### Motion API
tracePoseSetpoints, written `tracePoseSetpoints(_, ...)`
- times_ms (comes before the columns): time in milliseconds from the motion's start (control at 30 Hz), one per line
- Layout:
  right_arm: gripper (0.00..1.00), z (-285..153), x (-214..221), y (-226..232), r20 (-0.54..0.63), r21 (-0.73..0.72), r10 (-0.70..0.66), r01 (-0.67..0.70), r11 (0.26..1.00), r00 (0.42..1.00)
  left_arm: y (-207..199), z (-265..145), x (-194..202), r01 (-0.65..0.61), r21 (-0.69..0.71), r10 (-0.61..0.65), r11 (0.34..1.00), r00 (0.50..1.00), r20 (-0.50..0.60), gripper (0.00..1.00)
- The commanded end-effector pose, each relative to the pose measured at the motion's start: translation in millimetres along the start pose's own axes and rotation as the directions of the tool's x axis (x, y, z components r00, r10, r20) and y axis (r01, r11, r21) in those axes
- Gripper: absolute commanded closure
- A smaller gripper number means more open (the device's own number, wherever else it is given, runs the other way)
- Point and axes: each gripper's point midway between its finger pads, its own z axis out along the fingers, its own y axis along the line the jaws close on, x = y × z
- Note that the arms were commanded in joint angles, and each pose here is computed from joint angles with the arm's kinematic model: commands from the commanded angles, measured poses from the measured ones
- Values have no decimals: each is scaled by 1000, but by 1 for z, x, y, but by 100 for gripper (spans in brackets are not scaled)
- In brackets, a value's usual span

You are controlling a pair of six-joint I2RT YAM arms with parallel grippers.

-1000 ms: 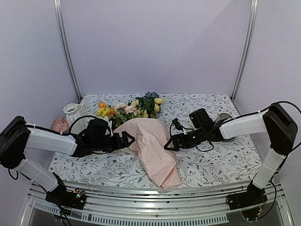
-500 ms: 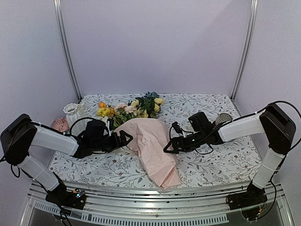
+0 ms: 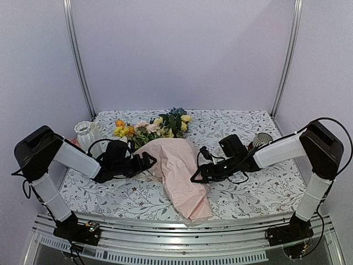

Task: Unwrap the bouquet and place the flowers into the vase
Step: Move the folded bouquet to the center of the board.

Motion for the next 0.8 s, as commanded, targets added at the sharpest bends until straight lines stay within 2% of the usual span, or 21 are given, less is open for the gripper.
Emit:
tracePoseSetpoints(0,4,7,10,-1,-21,-17,14,-14,1000,1000,-10,18,-14,-20,36,19,999,1000,10,3)
tracePoseSetpoints(333,8,3,7,-3,-2,2,5,-5,1000,1000,-27,55,-12,-56,122,63,991,997,-48,6)
tracePoseSetpoints(767,14,-18,2,-31,39,33,62,-64,997,997,-43,101,-10,-100,190,122,977,987,-105,8)
